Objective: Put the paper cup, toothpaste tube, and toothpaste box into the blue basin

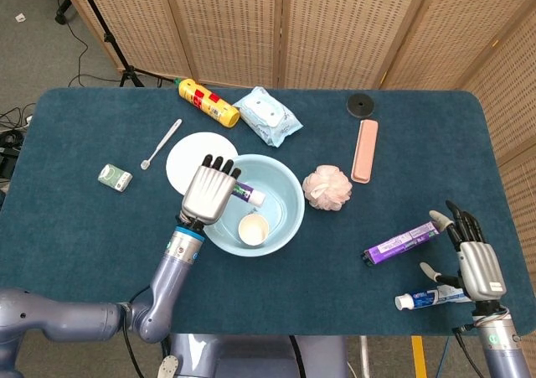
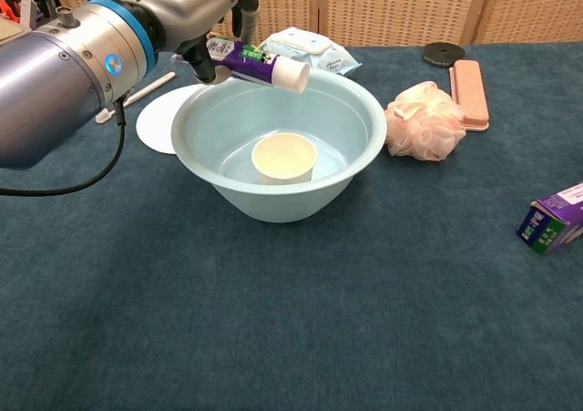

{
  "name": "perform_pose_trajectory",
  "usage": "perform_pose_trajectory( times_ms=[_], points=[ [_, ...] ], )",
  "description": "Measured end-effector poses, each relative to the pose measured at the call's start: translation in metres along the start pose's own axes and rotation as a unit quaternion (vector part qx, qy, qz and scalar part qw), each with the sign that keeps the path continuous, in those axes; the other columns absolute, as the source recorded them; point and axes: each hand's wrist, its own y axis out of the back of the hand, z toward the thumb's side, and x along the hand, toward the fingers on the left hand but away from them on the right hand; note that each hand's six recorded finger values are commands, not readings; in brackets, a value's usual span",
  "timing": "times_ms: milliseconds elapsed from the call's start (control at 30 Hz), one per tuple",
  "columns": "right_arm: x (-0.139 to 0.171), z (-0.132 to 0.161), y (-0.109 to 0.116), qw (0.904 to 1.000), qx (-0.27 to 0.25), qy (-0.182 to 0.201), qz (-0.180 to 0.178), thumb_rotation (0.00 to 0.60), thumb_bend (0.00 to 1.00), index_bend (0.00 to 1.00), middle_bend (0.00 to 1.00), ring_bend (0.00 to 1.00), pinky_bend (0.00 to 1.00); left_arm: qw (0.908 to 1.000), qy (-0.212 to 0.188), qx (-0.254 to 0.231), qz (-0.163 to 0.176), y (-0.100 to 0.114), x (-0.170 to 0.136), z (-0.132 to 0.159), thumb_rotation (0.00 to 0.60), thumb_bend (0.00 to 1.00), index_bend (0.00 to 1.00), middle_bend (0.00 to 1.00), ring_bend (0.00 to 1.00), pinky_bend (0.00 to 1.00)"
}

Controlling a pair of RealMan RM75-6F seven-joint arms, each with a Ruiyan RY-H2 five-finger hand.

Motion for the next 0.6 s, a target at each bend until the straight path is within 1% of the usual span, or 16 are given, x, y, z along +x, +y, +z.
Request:
perform_pose_trajectory(
  times_ms=[33,133,233,333,500,600],
  points=[
    [0.0,0.0,0.0,1.0,0.0,0.001,-0.001,0.6,0.21,0.15,0.0,0.0,0.0,1.0,0.0,0.0,-0.003,0.0,0.0,0.001,0.6,0.31,0.57,0.21,0.14,0.21],
    [0.0,0.0,0.0,1.0,-0.001,0.0,0.0,0.6,0.21,0.15,0.0,0.0,0.0,1.0,0.003,-0.001,-0.007,0.0,0.0,0.001,0.6,0.3,0.47,0.14,0.07,0.14],
    [0.0,0.001,0.0,1.0,0.0,0.001,0.0,0.6,0.2,0.15,0.0,0.0,0.0,1.0,0.007,0.0,-0.006,-0.001,0.0,-0.002,0.6,0.29,0.39,0.08,0.04,0.11],
    [0.001,0.002,-0.001,1.0,0.001,0.002,0.001,0.6,0.2,0.15,0.0,0.0,0.0,0.9999,0.011,-0.002,-0.007,-0.001,0.0,-0.006,0.6,0.26,0.36,0.07,0.03,0.1],
    [0.0,0.003,-0.002,1.0,0.002,0.002,0.004,0.6,0.21,0.15,0.0,0.0,0.0,0.9998,0.016,-0.006,-0.008,-0.003,0.001,-0.011,0.6,0.22,0.36,0.06,0.03,0.1],
    [0.0,0.002,-0.002,1.0,0.003,0.001,0.004,0.6,0.21,0.15,0.0,0.0,0.0,0.9997,0.018,-0.012,-0.009,-0.005,0.003,-0.012,0.6,0.22,0.36,0.06,0.03,0.1]
  ],
)
